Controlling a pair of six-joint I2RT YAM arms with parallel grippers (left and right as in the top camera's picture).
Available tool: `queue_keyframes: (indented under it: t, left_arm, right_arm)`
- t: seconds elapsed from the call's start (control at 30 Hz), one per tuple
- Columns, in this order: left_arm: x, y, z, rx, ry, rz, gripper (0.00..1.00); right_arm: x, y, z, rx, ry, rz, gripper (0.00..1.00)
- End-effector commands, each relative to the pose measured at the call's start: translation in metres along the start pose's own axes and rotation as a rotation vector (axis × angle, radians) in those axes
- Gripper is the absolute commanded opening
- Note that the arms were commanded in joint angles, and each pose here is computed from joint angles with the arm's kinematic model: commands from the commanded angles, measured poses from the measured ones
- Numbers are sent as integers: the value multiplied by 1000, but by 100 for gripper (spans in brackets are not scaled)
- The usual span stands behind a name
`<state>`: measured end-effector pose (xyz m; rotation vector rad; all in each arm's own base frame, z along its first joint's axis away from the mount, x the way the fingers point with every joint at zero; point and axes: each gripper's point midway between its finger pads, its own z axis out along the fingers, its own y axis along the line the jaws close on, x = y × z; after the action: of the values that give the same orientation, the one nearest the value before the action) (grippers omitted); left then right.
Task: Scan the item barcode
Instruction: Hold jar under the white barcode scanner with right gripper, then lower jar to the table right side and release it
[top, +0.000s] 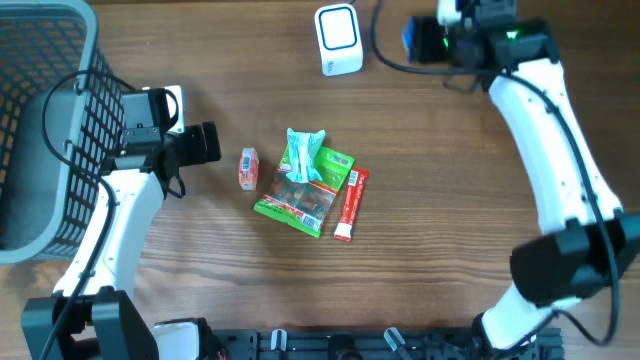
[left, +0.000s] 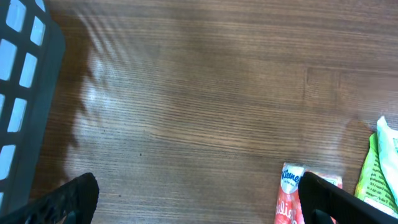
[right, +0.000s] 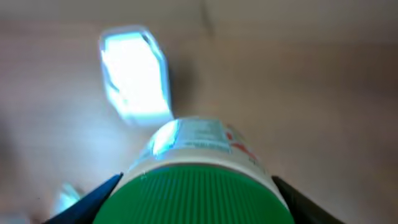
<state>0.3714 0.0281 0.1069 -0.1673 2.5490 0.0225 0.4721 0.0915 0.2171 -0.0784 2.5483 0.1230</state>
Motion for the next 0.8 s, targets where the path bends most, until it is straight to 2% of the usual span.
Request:
queue_keyframes:
  t: [0.0,0.17,0.27,0.37,0.4,0.5,0.57,0.67,0.77]
  left_arm:
    - [-10,2,-7,-7,-33,0,100]
    - [-10,2,-7,-7,-33,0,100]
    - [-10,2,-7,-7,-33,0,100]
    - [-11,2,-7,-7,-34,0,100]
    - [-10,2,-7,-7,-33,0,100]
    - [-10,2,-7,-7,-33,0,100]
    - [-10,2,-7,-7,-33,0,100]
    - [-10,2,-7,-7,-33,0,100]
    - [-10,2,-7,-7,-33,0,100]
  right_arm:
    - [78,-54,58,132,299,57,27]
    - [150,-108,89,166,471,187,28]
    - [167,-123,94,127,490,259,28]
    - [174,-122,98,54,494,249,31]
    - [174,-123,98,55,494,250,36]
    - [177,-123,97,60,508,244,81]
    - [177,-127,93,80,517,226,85]
    - [152,-130,72,99,488,218,95]
    - [120,-127,38,94,443,188,95]
